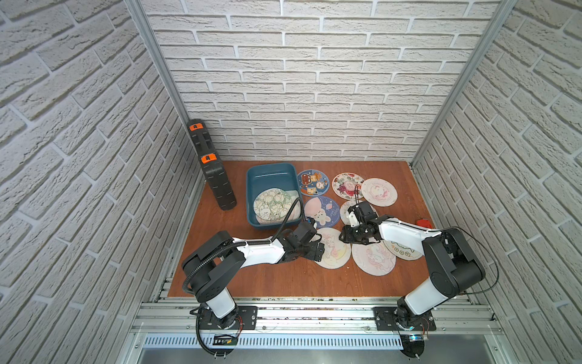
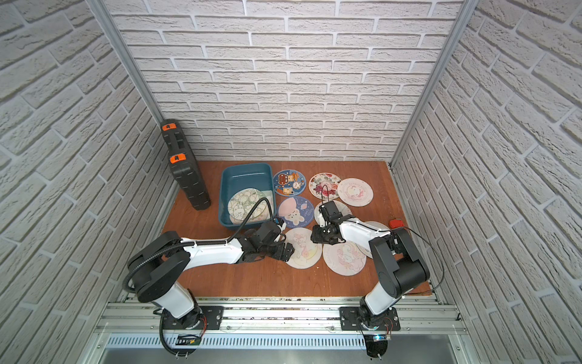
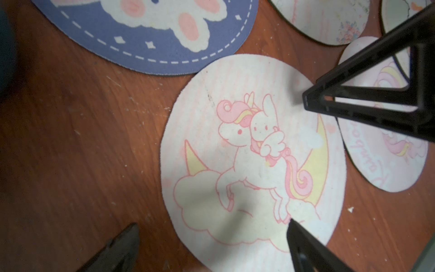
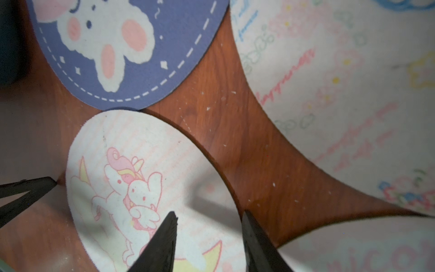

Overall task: Put the coasters into the storage box
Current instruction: Pick up the coaster from the center of the board.

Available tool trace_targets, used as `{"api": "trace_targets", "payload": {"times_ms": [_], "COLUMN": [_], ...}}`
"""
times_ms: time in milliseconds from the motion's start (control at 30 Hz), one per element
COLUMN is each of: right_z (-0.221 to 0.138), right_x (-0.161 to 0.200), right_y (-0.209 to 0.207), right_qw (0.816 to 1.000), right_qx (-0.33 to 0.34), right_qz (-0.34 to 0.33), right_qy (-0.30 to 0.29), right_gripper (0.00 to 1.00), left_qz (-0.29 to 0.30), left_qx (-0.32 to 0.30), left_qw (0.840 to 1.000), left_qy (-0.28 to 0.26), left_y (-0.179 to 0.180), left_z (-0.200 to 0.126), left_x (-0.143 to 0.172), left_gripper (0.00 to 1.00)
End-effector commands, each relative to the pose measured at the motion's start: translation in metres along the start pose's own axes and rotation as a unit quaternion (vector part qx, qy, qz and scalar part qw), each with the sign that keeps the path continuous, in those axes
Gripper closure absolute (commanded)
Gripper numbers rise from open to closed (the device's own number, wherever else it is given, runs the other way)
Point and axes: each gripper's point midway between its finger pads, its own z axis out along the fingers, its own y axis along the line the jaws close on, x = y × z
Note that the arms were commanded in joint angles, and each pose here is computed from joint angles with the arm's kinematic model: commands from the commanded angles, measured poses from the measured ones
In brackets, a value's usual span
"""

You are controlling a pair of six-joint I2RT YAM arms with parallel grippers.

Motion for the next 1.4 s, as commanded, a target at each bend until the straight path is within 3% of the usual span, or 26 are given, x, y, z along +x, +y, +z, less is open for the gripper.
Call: {"api": "trace_targets", "payload": {"times_ms": [0, 267, 500, 600, 667, 767, 967, 1200, 1367], "right_z": [0.016, 0.021, 0.021, 0.023, 0.024, 0.026, 0.021, -0.002, -0.024], "right_x": [0.03, 0.04, 0.042, 0.041, 0.041, 0.041, 0.038, 0.018, -0.001], "right_y": [-0.004, 0.011, 0.019, 0.02, 0.02, 0.019, 0.02, 0.023, 0.03], "right_qw": [0.998, 0.995, 0.995, 0.995, 0.995, 0.995, 0.996, 0.999, 0.999], "right_qx": [-0.015, -0.056, -0.062, -0.059, -0.058, -0.055, -0.048, -0.031, -0.028], "right_qz": [0.005, -0.003, -0.013, -0.013, -0.013, -0.014, -0.018, -0.029, -0.037], "right_qy": [0.059, 0.078, 0.08, 0.08, 0.081, 0.081, 0.07, 0.023, -0.021], "right_gripper": [0.55, 0.69, 0.72, 0.72, 0.72, 0.72, 0.72, 0.69, 0.68], "left_qz": [0.007, 0.007, 0.005, 0.006, 0.006, 0.006, 0.021, 0.05, 0.064], "left_qx": [0.01, 0.013, 0.016, 0.019, 0.017, 0.012, 0.005, -0.005, -0.016], "left_qw": [1.0, 1.0, 1.0, 1.0, 1.0, 1.0, 1.0, 0.997, 0.992], "left_qy": [0.004, 0.007, 0.002, 0.0, 0.0, 0.0, -0.01, -0.052, -0.108], "left_y": [-0.006, -0.007, -0.007, -0.009, -0.008, -0.007, -0.009, -0.013, -0.013], "left_z": [0.005, 0.01, 0.012, 0.011, 0.011, 0.009, 0.001, -0.029, -0.068], "left_x": [0.001, 0.002, 0.0, 0.0, 0.0, 0.0, -0.004, -0.022, -0.046], "left_gripper": [0.03, 0.03, 0.06, 0.18, 0.37, 0.51, 0.97, 1.0, 1.0]}}
